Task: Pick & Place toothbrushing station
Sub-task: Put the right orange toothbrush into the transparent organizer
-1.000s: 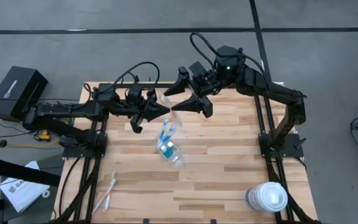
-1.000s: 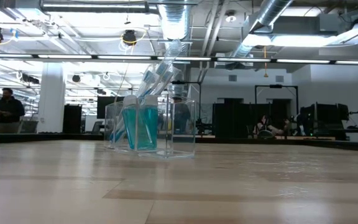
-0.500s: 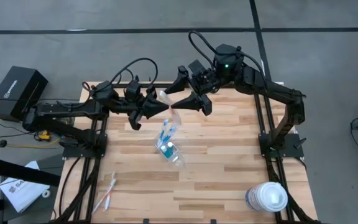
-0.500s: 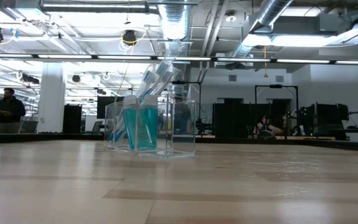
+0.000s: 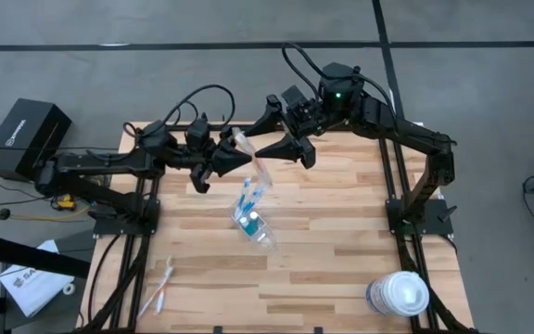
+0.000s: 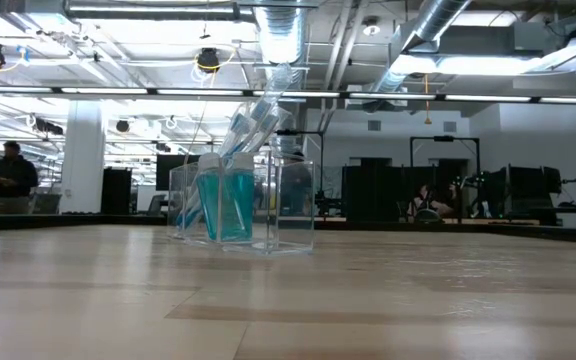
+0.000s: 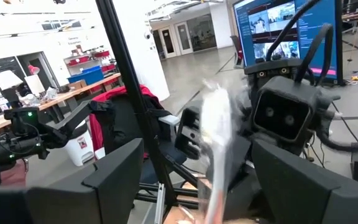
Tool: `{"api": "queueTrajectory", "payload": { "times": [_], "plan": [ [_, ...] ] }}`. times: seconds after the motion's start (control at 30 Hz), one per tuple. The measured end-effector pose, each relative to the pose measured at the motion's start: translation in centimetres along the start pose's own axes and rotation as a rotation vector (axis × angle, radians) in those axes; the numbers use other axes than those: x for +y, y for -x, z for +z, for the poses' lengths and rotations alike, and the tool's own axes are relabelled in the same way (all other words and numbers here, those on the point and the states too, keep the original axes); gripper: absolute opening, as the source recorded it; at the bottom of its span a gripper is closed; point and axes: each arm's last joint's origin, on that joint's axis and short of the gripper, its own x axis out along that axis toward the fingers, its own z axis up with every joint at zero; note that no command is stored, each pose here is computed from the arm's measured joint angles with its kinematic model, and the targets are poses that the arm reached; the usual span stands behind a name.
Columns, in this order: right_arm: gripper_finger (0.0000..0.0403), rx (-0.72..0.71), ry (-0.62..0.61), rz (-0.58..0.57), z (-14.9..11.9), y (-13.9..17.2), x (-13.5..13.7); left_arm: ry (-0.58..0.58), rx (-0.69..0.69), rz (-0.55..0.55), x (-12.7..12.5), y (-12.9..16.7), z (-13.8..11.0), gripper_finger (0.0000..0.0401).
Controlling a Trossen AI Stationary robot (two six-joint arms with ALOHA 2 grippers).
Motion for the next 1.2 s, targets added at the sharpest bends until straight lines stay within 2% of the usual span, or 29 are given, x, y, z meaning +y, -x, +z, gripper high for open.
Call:
{"api": "queueTrajectory", "payload": {
  "times": [0.23, 0.4, 0.8, 0.97, 1.2],
  "plan": [
    [0.0289, -0.001, 0.001, 0.000, 0.0, 0.0, 0.0, 0.026, 0.023, -0.018, 0.7, -1.1, -0.9, 0.0000],
    [0.0289, 0.001, -0.002, -0.002, 0.0, 0.0, 0.0, 0.020, 0.024, -0.048, 1.0, -2.4, -0.4, 0.0000],
    [0.0279, 0.002, -0.021, -0.006, 0.0, 0.1, -0.2, 0.008, 0.042, -0.067, 1.6, -1.9, 0.2, 0.0000],
    [0.0230, 0.006, -0.020, 0.009, 0.0, 0.1, -0.2, 0.011, 0.051, -0.067, 1.6, -1.9, 0.1, 0.0000],
    [0.0107, 0.005, -0.011, 0.017, 0.0, 0.1, -0.2, 0.016, 0.053, -0.065, 1.7, -1.9, 0.1, 0.0000]
  ]
}}
